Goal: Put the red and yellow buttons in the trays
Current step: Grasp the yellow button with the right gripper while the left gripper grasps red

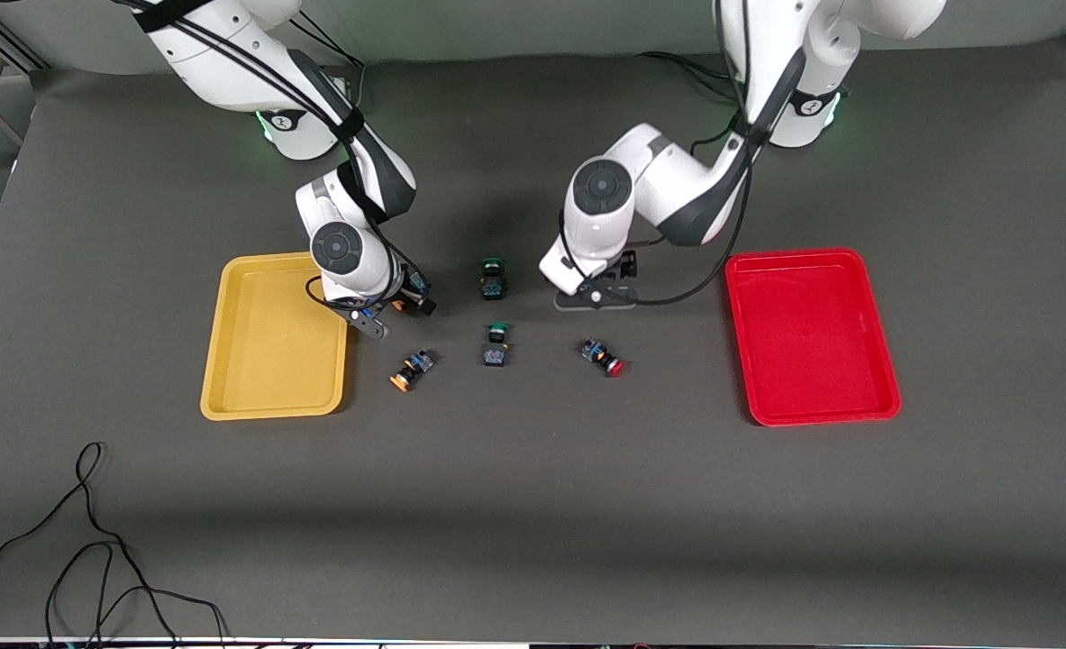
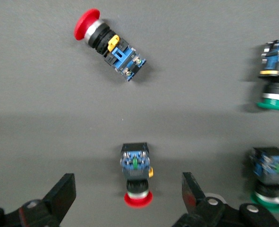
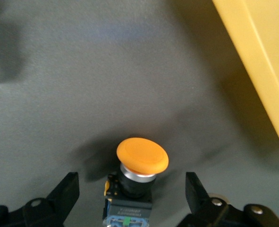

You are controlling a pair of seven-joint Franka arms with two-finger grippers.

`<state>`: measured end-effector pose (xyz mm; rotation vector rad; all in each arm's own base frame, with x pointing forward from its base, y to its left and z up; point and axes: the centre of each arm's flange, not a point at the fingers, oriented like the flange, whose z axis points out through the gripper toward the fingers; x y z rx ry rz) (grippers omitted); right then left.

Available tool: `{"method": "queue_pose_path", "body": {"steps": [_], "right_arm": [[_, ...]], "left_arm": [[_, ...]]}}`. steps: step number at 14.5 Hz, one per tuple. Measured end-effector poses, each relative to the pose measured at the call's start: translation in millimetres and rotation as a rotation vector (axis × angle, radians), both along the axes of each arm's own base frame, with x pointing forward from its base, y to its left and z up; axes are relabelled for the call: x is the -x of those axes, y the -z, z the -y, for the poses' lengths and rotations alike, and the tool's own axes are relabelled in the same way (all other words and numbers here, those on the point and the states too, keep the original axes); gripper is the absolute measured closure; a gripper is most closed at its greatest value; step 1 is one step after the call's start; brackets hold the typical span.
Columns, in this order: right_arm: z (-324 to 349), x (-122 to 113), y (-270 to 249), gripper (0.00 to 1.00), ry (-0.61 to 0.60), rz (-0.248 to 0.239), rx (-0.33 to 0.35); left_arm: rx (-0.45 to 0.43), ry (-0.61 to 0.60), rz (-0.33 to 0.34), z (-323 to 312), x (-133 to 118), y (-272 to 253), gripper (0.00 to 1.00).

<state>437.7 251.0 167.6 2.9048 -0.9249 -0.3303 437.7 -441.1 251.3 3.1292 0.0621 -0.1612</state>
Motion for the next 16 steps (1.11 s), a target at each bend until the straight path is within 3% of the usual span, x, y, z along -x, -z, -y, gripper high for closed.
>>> {"method": "queue_pose_path", "body": {"steps": [2,3,5,8,9,10,15,16], "right_arm": [[0.0,1.3,1.5,0.03,-0.001,-0.004,0.001],[-0.9,2.1,1.7,0.13,-0.002,-0.004,0.001],[-2.5,3.1,1.7,0.17,-0.006,-0.005,0.0],[-4.3,2.0,-0.3,0.52,-0.007,0.0,-0.003],[-4.6,1.8,-0.9,0.59,-0.007,0.001,-0.004],[-4.7,1.4,-1.5,0.59,-0.007,0.002,-0.005],[-0.8,-16.7,-43.4,0.59,0.008,0.036,-0.014],[3.6,-24.1,-64.4,0.59,0.012,0.041,-0.014]], "left_arm": [[-0.013,-0.005,-0.014,-2.4,-0.5,23.3,0.0],[-0.015,-0.006,-0.016,-2.9,-0.6,32.7,0.0],[-0.023,-0.021,-0.025,-3.9,0.7,51.6,0.0],[-0.036,-0.052,-0.036,-2.3,5.9,72.6,0.0],[-0.039,-0.053,-0.04,-0.9,8.4,76.1,0.02],[-0.042,-0.053,-0.044,1.1,11.4,78.3,0.04],[-0.038,-0.068,-0.039,6.7,11.8,75.1,0.59],[-0.038,-0.075,-0.038,6.2,10.9,74.8,0.59]]}}
